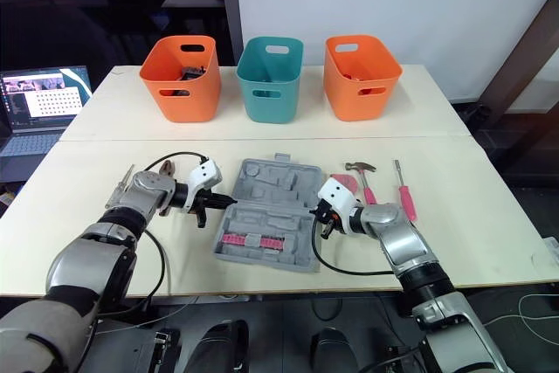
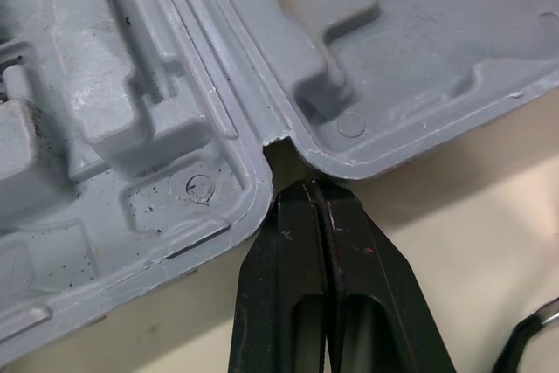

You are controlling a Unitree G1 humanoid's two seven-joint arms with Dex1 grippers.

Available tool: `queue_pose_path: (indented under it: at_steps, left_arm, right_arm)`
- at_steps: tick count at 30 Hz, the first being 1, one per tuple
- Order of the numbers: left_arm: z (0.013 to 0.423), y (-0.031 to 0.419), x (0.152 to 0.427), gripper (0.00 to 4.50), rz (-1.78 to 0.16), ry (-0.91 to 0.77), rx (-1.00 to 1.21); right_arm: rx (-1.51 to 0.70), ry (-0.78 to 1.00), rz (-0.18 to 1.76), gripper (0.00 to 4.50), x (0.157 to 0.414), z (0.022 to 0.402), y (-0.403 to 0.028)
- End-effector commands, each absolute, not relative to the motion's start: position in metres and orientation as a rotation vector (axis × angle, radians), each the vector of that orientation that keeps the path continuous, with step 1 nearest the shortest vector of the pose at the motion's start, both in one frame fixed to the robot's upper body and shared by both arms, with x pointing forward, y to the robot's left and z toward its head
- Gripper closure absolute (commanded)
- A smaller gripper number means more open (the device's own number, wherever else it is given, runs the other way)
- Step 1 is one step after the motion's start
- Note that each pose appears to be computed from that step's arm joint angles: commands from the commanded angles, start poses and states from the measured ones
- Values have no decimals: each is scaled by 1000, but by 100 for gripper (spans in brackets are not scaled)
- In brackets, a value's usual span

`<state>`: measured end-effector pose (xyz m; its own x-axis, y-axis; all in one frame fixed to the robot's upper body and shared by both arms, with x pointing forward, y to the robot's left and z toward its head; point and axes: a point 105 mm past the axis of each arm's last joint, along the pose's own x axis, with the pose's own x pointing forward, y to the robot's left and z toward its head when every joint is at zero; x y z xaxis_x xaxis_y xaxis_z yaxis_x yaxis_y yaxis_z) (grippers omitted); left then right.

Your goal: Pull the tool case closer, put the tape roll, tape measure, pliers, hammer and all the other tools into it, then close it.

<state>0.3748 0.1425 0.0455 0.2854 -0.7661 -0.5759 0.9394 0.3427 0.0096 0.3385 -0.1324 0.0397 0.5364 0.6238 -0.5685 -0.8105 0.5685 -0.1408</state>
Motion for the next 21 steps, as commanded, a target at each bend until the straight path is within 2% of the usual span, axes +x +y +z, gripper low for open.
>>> queue_pose_path:
  at_steps: [1,14,21]
  left_arm:
    - [22,134,348,450,-1310,612,304]
    - [16,144,310,450,-1365,633,221]
    - [15,151,299,450,-1357,666,219]
  right_arm:
    - [-406,402,970,444,331,59,-109]
    - [-349,443,967,444,308,48,-110]
    - [-372,461,964,444,310,43,-113]
